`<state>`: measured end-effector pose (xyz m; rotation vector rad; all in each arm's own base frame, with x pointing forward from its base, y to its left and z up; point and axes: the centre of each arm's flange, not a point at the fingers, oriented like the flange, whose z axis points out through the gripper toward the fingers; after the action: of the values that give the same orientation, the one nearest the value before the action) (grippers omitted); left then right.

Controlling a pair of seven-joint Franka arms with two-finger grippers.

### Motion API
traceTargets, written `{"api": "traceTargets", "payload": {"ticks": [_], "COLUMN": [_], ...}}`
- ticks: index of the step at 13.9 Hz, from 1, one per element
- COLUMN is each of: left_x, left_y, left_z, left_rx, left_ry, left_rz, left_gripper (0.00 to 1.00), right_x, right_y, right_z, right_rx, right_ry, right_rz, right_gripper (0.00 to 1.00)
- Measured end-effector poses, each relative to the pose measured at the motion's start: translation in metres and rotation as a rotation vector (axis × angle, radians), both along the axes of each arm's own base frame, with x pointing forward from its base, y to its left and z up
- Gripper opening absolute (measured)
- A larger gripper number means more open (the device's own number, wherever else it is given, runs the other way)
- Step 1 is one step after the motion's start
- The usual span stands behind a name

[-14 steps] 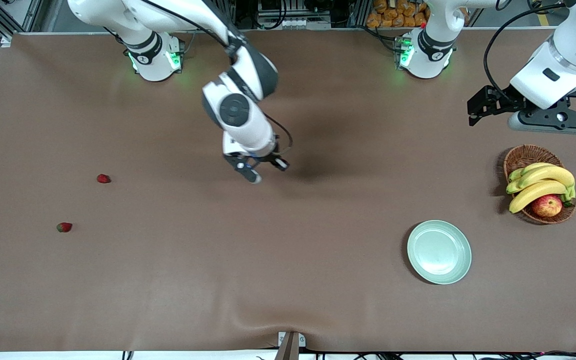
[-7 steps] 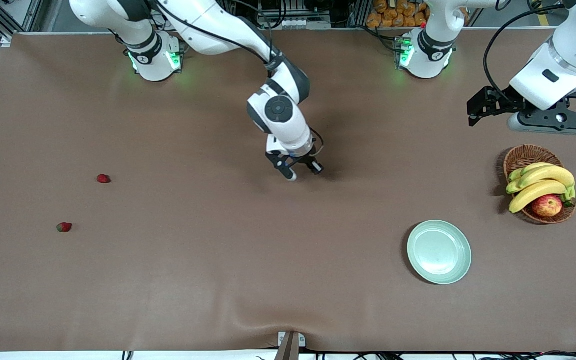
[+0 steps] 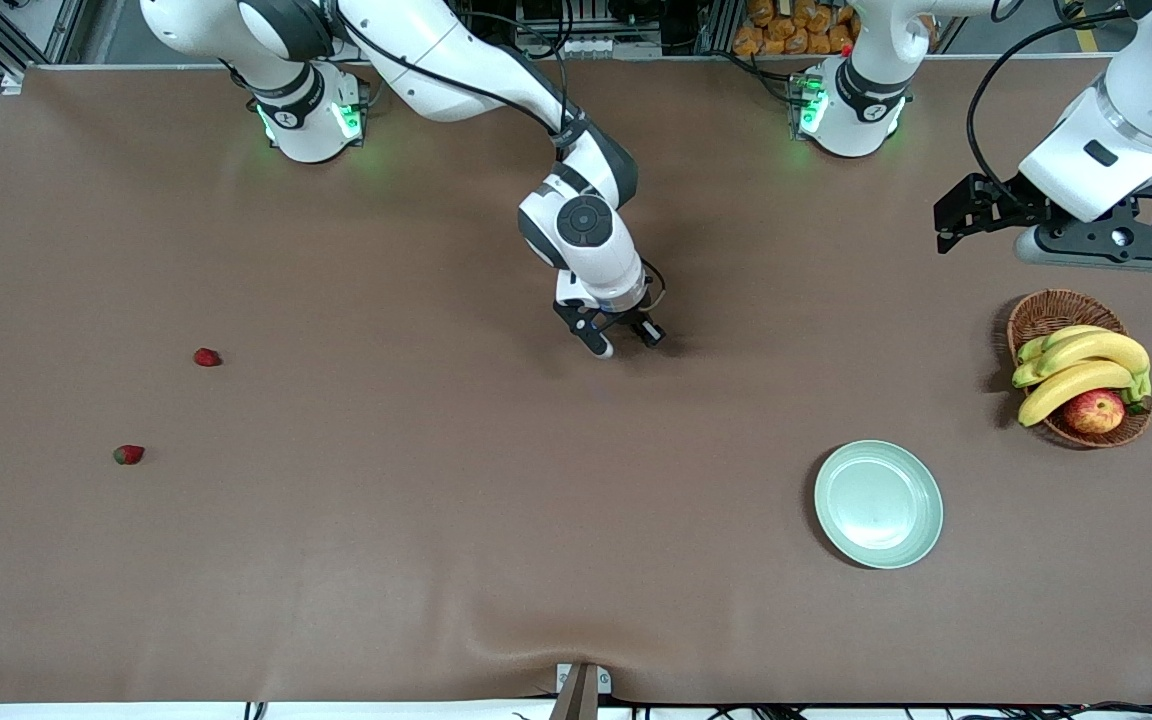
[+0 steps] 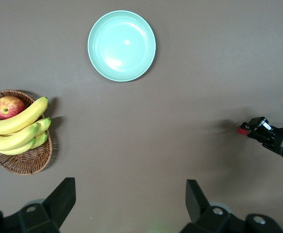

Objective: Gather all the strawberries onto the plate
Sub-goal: 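Carry the strawberry to mid-table and release it with the right gripper, then reach the left gripper to the strawberry while the right gripper reaches another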

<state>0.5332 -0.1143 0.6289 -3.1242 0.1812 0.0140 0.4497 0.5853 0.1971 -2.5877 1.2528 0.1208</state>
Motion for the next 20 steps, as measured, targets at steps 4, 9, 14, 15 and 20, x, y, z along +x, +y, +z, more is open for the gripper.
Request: {"api": "traceTargets", "payload": {"ticks": [4, 9, 14, 15, 20], "left_x": [0.000, 0.000, 0.015, 0.021, 0.019], "left_y": [0.000, 0.000, -0.025, -0.041, -0.173], "left_z": [0.000, -0.001, -0.034, -0.047, -0.123], "left_rx": [0.000, 0.000, -0.015, -0.028, -0.018], "left_ry": [0.000, 0.002, 0.053, 0.067, 0.119], "left_rz": [0.000, -0.001, -0.039, -0.054, -0.030], "left_gripper": [1.00, 1.00, 1.00, 1.00, 1.00], "right_x": [0.020, 0.096, 0.127, 0.128, 0.135], "right_y": [-0.006, -0.081, -0.170, -0.193, -0.337], "right_z": [0.023, 0.108, 0.128, 0.126, 0.141], "right_rx": [-0.064, -0.105, -0.133, -0.139, -0.119], "right_ry": [0.060, 0.082, 0.087, 0.094, 0.100], "right_rz": [0.002, 0.032, 0.184, 0.216, 0.374], "right_gripper": [0.90, 1.00, 1.00, 1.00, 1.00]}}
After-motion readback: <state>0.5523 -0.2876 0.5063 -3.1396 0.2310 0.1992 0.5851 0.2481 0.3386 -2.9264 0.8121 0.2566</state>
